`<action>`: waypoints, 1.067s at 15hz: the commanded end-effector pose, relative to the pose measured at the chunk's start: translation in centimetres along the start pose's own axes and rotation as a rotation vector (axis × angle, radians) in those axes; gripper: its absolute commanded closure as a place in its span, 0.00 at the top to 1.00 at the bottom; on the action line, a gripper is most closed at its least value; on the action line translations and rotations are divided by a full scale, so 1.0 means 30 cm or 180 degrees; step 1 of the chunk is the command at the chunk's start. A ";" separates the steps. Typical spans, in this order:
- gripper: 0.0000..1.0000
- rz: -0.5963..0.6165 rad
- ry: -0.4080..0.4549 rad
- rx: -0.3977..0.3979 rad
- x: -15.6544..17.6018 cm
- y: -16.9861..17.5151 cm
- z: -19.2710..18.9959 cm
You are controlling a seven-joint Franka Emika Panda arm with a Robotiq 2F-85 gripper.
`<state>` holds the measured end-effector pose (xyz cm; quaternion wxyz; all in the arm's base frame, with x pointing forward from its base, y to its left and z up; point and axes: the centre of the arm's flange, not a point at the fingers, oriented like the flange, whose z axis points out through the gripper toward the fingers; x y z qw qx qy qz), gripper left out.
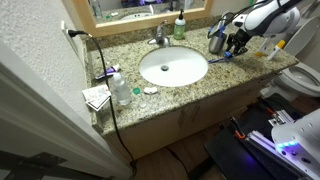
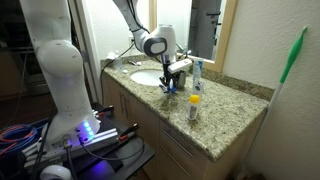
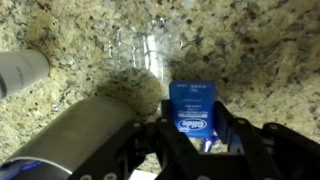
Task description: Move the blue object from the left of the sink to the right of the sink
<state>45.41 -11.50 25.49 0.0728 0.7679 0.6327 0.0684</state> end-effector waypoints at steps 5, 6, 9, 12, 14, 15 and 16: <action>0.19 0.0168 -0.0189 -0.0090 -0.142 0.046 0.095; 0.69 0.0134 -0.0121 -0.0039 -0.152 0.041 0.081; 0.82 0.0051 0.0029 -0.0020 -0.172 0.011 -0.028; 0.99 -0.0042 -0.0030 -0.0480 -0.207 -0.024 -0.237; 1.00 -0.0174 0.0205 -0.0370 -0.221 -0.059 -0.369; 1.00 -0.0291 0.0361 -0.0219 -0.215 -0.080 -0.409; 1.00 -0.0126 0.0149 -0.0341 -0.191 0.011 -0.265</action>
